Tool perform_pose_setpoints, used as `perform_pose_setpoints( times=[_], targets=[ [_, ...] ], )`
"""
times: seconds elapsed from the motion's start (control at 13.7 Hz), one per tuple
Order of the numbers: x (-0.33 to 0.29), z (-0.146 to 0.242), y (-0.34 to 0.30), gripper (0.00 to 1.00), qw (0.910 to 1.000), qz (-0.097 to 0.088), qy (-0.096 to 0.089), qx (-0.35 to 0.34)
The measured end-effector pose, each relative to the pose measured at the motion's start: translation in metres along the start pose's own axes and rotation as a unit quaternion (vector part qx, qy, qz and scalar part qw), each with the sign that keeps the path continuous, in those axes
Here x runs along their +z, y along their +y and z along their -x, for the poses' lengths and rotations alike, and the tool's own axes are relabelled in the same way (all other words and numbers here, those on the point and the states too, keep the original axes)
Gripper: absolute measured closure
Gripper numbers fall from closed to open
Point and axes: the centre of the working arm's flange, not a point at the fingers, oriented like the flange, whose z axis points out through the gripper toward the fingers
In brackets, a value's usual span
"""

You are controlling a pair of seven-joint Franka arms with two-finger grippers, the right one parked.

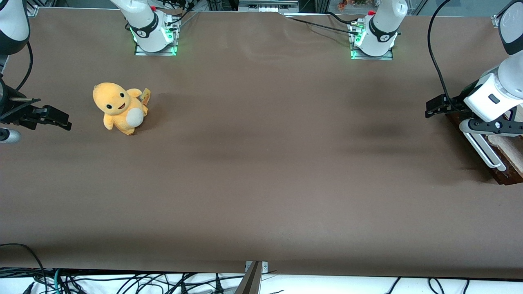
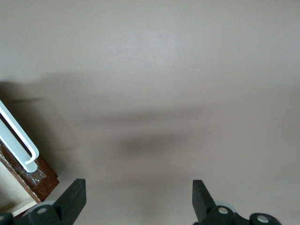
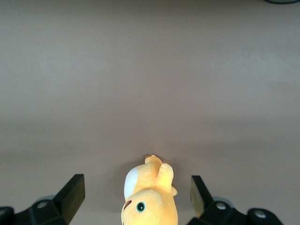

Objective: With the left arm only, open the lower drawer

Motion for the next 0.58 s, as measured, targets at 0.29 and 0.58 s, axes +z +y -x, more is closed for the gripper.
perform_pose_setpoints(
  times=[0.29, 0.58],
  targets=[
    [0.0007, 0.0009, -0.0002, 0.00, 1.0000, 0.000, -0.004, 0.000],
    [0.0009, 0.0011, -0.0006, 0.00, 1.0000, 0.000, -0.005, -0.001]
  ],
)
